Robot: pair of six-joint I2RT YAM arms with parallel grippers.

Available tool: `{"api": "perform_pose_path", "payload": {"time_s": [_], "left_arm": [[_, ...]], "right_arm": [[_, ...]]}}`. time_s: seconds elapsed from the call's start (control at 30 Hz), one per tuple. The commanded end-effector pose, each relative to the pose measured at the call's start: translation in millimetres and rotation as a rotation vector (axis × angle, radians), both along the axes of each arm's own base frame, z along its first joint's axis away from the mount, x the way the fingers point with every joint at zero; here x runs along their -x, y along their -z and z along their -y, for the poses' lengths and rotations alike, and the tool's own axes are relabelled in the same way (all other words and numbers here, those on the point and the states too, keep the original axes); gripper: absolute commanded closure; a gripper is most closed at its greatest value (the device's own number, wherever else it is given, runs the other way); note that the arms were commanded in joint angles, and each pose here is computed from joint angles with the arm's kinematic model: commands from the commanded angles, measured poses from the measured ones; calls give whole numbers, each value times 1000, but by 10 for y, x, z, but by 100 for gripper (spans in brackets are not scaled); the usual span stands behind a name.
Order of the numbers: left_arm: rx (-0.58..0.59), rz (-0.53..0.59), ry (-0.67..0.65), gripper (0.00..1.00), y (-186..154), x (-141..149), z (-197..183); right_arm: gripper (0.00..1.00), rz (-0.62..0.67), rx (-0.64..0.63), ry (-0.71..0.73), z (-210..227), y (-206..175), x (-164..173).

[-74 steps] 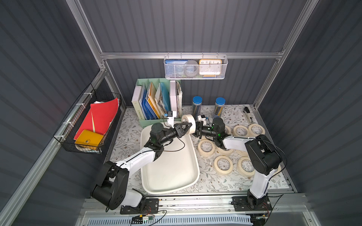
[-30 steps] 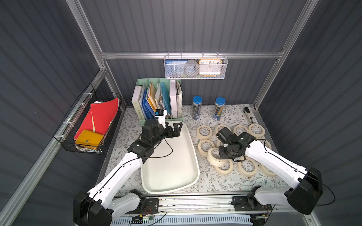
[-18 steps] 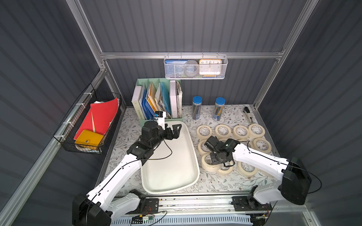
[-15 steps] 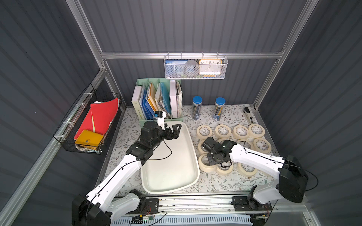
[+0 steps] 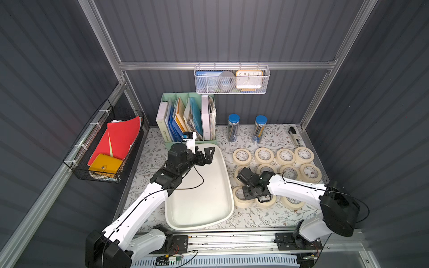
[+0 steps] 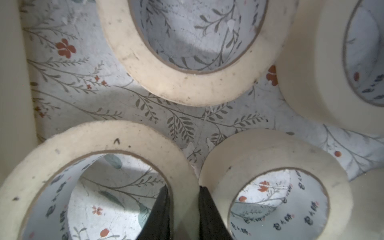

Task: Take out the art tape in the storage box
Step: Place the art tape at the center of the board.

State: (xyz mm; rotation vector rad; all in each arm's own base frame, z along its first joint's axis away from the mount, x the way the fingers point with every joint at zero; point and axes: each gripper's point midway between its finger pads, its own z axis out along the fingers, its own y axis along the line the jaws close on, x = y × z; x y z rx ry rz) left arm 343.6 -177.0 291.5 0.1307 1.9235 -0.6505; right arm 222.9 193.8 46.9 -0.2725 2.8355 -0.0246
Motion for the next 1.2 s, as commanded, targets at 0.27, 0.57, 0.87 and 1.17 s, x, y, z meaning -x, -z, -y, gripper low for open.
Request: {"api": "perform_pose_path", "payload": {"time_s": [0.27,0.57,0.87,1.17], "left_arm": [[3,-8,-6,0,86,-34,-2],[1,-13,-8,0,115,-39,-3],[-24,-15,-65,0,235,-49,-113],[-188,114,-327,0,538,-244,-606]], "right_arm": [[100,80,82,162,548,38,4],[52,103,17,155,452,-8,-38],[1,303,-171,144,250,-616,-298],[1,691,-127,292,1076,-1510,-788]]}}
